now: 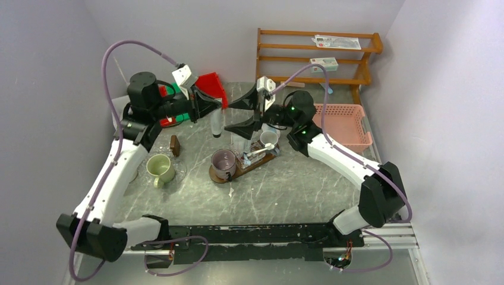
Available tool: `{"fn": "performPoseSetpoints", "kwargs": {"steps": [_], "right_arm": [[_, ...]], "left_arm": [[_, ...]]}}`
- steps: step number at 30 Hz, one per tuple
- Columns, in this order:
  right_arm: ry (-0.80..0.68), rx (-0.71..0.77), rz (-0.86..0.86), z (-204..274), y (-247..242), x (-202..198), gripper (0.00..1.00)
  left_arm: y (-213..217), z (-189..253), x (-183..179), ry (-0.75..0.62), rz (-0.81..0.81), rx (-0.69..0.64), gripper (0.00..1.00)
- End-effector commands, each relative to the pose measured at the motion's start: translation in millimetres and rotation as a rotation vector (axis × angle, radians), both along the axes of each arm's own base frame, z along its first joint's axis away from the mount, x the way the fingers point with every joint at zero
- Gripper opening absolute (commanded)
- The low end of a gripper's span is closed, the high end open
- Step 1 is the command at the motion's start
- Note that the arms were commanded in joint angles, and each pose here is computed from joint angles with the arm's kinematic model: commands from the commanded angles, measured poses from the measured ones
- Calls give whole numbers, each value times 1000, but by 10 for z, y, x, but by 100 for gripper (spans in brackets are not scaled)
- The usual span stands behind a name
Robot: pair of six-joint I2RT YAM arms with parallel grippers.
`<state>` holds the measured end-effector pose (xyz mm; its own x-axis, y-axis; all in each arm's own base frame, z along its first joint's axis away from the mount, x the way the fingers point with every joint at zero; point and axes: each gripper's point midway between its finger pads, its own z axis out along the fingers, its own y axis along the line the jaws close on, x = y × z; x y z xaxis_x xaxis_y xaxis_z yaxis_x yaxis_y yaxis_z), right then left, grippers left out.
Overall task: Prepare toiletry sets of a toothbrush and toothpaste on the tray
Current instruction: Pick up the toothpaste from the storage box, then place the toothpaste in the toothpaste holder.
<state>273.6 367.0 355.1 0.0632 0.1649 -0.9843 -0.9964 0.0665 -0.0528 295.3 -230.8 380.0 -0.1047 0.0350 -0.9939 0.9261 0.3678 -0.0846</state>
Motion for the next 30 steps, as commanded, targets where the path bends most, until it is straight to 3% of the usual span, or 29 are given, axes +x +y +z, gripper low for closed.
{"fn": "performPoseSetpoints", "kwargs": {"steps": [1,13,23,30], "right_arm": [[-26,39,-103,118,-149,68,88],[24,113,-339,134,-546,87,99],[30,203,-556,105,-1039,58,100],[-5,254,-667,158,-1311,20,100]], "left_arm": [[334,75,207,-65,301,8,5],[1054,-184,399,-69,784,-69,5],[1708,-480,432,-102,1105,-137,5],[2283,-781,504,-50,1270,-208,5]]}}
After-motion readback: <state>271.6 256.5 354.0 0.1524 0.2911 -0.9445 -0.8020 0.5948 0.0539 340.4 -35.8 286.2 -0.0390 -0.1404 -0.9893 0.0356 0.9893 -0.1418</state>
